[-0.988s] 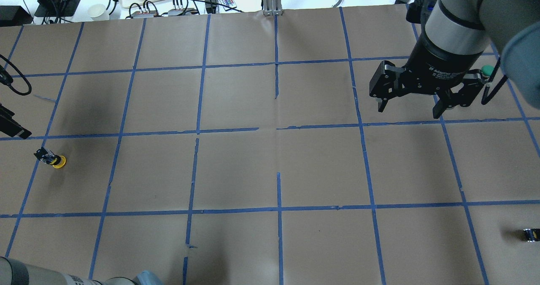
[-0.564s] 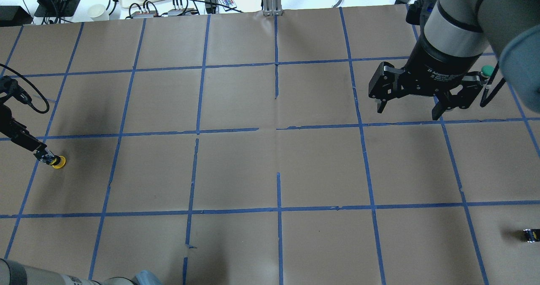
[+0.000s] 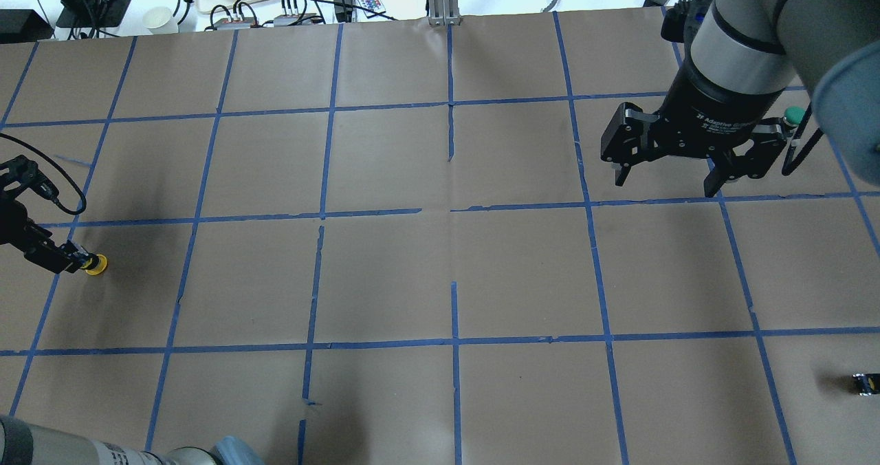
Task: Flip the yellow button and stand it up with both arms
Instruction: 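Lower the left gripper over the yellow button and close on its body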
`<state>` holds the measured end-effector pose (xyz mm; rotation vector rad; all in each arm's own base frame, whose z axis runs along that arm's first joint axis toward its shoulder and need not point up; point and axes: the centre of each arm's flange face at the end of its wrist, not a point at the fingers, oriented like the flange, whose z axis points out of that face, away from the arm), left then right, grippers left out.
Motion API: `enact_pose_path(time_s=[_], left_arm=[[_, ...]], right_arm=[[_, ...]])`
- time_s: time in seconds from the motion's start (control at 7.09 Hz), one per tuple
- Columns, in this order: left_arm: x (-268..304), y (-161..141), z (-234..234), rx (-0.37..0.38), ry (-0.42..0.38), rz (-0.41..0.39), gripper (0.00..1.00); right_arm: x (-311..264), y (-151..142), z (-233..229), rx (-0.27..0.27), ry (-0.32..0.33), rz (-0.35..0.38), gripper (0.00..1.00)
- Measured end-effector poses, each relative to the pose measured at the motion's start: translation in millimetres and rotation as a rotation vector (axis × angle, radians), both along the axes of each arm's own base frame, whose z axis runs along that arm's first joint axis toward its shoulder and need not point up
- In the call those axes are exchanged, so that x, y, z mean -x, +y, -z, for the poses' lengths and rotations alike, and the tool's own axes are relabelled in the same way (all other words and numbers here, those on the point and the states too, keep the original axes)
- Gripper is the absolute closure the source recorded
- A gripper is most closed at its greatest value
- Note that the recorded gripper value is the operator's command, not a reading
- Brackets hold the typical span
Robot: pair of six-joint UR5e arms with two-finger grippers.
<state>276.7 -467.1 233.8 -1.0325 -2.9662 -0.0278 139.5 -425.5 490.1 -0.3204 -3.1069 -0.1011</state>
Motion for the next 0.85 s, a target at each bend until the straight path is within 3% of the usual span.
enact_pose_path(time_s=[0.42, 0.85], left_arm=[[4.3, 5.5, 8.7, -0.005, 0.011, 0.008, 0.16], [1.8, 1.4, 7.4, 0.013, -0.001, 0.022, 0.18]], right_arm=[[0.8, 0.5, 1.0, -0.004, 0.001, -0.004, 0.00], [-1.3, 0.8, 1.4, -0.004, 0.000, -0.009, 0.00]])
